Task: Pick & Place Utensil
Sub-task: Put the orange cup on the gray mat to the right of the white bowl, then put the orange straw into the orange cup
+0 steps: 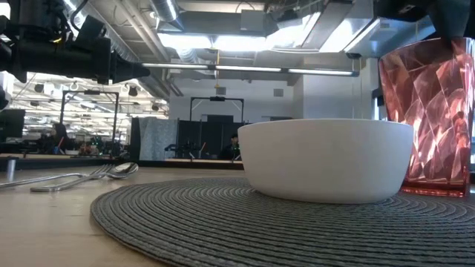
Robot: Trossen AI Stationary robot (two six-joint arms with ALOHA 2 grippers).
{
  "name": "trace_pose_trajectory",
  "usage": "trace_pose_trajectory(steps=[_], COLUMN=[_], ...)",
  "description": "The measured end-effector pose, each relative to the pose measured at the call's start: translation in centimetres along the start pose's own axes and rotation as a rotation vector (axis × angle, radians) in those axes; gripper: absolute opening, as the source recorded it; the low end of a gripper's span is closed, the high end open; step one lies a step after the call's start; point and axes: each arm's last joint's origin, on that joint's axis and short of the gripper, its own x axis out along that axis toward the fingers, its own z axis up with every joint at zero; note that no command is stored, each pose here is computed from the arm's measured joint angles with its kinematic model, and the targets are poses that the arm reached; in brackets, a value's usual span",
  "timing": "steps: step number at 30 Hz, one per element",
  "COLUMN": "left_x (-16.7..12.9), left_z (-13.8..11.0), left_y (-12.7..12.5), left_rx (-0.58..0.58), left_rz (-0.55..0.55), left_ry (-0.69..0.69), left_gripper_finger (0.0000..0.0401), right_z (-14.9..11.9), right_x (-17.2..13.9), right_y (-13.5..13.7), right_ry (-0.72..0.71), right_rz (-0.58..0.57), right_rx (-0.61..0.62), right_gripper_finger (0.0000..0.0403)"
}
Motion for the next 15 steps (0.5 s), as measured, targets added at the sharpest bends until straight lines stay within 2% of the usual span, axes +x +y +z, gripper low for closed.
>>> trace_pose_trajectory(steps=[10, 13, 15], left_x=[0.0, 0.0, 0.0], left_z=[0.0, 0.0, 0.0], left_y=[0.0, 0.0, 0.0], left_rx=[0.007, 0.007, 0.007], left_rz=[0.000, 0.000, 0.000], left_ry=[0.000, 0.000, 0.000], left_gripper_finger=[0.0003, 0.0003, 0.0003], right_z=[0.6, 0.7, 0.8], right_x=[-4.4, -7.0, -8.9], right_y=[-0.1, -0.7, -1.3], right_ry=[-0.083, -0.159, -0.241], right_rz=[0.012, -0.072, -0.184], right_rx=[-0.025, -0.052, -0.066], right_gripper_finger=[0.0131, 0.0130, 0.0125])
